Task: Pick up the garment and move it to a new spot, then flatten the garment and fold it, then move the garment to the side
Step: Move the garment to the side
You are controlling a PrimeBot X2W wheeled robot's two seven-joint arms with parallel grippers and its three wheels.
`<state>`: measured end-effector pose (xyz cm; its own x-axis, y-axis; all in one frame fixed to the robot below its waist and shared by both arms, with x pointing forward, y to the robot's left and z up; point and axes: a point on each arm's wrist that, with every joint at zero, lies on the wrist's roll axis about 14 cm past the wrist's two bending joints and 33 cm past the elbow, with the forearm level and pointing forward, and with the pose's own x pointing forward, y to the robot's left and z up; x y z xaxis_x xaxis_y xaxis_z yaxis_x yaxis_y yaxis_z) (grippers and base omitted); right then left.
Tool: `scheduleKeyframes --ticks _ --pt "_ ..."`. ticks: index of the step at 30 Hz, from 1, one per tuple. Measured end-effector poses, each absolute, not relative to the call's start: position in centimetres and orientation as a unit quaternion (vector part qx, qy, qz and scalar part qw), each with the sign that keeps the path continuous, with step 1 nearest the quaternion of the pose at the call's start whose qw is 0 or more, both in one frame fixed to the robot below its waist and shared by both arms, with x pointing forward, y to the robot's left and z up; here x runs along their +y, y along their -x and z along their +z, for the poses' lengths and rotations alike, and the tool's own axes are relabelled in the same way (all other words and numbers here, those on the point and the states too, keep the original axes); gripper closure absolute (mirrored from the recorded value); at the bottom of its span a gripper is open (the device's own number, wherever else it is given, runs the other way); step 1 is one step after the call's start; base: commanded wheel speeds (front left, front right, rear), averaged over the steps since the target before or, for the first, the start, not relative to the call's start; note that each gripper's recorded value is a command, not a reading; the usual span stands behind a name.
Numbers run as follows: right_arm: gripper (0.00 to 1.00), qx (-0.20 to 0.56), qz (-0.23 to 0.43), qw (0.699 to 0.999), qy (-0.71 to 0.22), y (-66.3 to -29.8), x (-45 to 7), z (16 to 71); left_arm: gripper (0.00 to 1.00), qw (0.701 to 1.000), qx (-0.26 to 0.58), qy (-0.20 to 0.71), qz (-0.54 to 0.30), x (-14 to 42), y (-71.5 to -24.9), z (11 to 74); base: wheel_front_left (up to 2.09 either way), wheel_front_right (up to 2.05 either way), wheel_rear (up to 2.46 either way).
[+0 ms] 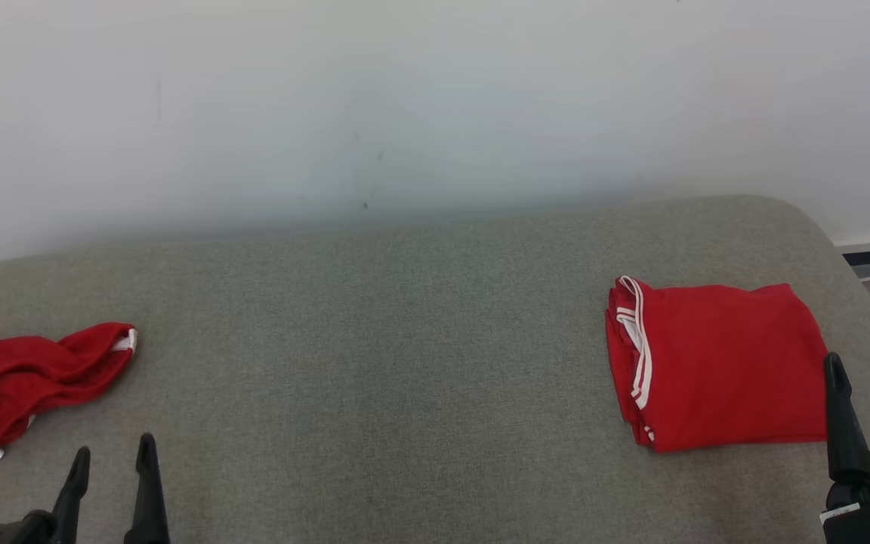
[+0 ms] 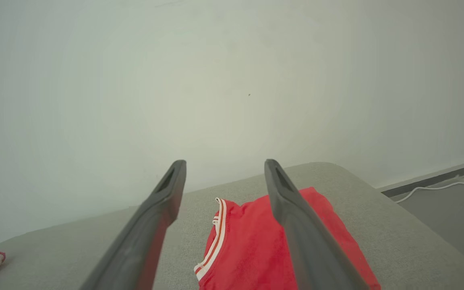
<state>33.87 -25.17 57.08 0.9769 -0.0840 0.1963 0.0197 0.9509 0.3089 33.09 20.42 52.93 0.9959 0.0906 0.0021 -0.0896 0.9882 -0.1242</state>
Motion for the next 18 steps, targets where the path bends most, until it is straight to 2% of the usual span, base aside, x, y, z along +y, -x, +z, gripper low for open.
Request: scheduleKeyframes --ticks 9,18 --pt "0.0 -0.107 -0.019 0.972 -0.21 -34.8 -24.5 56.7 0.0 0.997 0.004 0.065 0.044 20.2 -33.5 52.7 0.0 0.0 0.0" --pt "0.0 -0.091 -0.004 0.976 -0.196 -35.2 -23.9 55.8 0.0 0.997 0.005 0.066 0.044 20.2 -33.7 52.8 0.0 0.0 0.0"
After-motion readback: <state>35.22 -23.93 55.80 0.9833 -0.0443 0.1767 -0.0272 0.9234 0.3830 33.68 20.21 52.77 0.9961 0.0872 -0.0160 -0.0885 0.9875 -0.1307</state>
